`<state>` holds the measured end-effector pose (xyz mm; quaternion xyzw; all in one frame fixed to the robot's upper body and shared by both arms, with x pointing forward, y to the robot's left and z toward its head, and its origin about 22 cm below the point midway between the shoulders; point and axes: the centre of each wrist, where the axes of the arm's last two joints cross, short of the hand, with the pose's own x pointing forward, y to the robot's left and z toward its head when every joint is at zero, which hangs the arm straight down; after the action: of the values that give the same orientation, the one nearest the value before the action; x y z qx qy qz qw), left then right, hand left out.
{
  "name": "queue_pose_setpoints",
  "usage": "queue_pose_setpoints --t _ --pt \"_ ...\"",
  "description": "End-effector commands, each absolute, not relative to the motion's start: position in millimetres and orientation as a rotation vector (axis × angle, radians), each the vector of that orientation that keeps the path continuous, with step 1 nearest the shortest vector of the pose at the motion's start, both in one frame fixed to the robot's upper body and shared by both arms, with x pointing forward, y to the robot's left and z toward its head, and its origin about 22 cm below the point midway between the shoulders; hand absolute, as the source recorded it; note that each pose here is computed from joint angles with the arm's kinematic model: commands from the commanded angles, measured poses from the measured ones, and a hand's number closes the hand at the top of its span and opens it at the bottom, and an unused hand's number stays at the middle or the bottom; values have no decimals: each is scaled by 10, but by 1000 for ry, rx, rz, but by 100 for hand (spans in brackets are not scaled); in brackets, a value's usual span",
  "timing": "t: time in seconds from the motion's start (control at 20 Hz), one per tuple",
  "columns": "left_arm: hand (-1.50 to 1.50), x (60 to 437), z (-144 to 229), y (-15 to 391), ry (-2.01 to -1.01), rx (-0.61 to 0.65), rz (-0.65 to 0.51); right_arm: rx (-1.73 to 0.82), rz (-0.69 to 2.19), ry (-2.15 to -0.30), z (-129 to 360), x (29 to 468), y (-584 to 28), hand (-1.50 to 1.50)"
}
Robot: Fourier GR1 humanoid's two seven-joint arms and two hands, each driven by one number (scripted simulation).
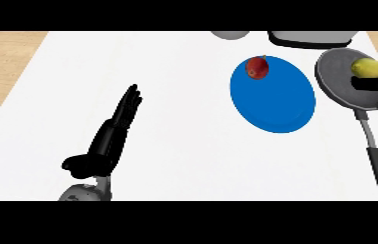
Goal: Pick the lemon from the plate and place it in the pan
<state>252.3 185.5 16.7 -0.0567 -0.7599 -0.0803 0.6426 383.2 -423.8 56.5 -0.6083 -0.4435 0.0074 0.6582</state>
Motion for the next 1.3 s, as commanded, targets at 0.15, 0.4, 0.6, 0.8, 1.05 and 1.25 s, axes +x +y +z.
queue_pose_setpoints --t 0.15,0.4,0.6,0.8,1.05,1.25 --pt "0 2525 139 1806 -1730 -139 -185 -1163 15 -1064 488 3824 -4213 -150" --pt "0 2497 104 1749 -1729 -140 -187 -1202 -179 -1270 674 3878 -4255 -150" --pt "0 2471 66 1850 -1726 -141 -186 -1161 -328 -1356 623 3789 -4357 -150" --pt "0 2601 141 1922 -1721 -110 -158 -1040 -406 -1426 614 3653 -4557 -150" --pt "0 2466 123 2032 -1714 -75 -147 -866 -421 -1516 265 3316 -4731 -150" --pt "0 2473 -60 1964 -1699 -78 -148 -743 -360 -1558 204 3151 -4872 -150"
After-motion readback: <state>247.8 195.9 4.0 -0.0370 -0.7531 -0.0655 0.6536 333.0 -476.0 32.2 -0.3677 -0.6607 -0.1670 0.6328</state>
